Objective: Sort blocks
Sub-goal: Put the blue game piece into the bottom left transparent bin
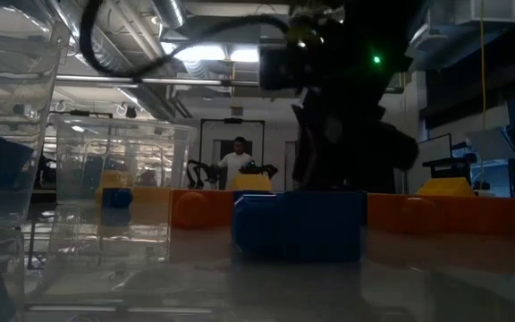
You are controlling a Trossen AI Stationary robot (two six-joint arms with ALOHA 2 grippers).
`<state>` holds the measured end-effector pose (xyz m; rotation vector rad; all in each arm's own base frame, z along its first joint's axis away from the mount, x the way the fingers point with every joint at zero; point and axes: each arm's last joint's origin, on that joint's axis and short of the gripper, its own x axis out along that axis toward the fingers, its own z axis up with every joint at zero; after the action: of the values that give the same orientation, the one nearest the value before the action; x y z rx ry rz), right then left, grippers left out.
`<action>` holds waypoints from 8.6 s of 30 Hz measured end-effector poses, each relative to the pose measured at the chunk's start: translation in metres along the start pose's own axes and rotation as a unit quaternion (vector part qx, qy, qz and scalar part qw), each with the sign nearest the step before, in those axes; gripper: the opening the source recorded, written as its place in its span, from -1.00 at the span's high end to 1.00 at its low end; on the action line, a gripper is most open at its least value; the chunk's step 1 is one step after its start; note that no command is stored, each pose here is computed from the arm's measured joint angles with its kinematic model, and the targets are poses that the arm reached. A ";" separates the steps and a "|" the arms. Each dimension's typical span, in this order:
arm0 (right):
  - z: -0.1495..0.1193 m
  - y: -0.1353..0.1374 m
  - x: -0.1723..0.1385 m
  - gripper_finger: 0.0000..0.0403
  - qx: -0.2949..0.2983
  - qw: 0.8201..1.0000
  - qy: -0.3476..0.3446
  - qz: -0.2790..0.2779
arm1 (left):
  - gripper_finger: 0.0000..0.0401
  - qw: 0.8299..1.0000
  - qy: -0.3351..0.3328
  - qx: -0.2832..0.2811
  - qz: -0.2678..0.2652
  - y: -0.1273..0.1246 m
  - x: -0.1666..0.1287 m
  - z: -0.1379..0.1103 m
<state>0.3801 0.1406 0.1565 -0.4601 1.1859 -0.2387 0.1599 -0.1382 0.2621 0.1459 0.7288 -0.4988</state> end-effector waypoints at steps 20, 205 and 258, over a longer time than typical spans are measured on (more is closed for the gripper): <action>-0.007 -0.020 0.033 0.20 0.031 0.997 0.064 -0.042 | -0.05 1.000 0.001 0.000 0.000 0.000 0.000 0.000; 0.095 -0.109 -0.101 -0.31 -0.242 0.947 -0.210 0.023 | -0.05 0.986 -0.023 -0.082 0.146 0.022 -0.062 -0.024; 0.042 -0.140 -0.033 -0.31 -0.185 0.978 0.028 0.090 | -0.05 0.903 0.385 0.067 0.181 0.213 0.009 -0.082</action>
<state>0.4152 0.0399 0.2612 -0.6688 1.3249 0.1288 0.2200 0.0689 0.1863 0.6212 1.4070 -0.1131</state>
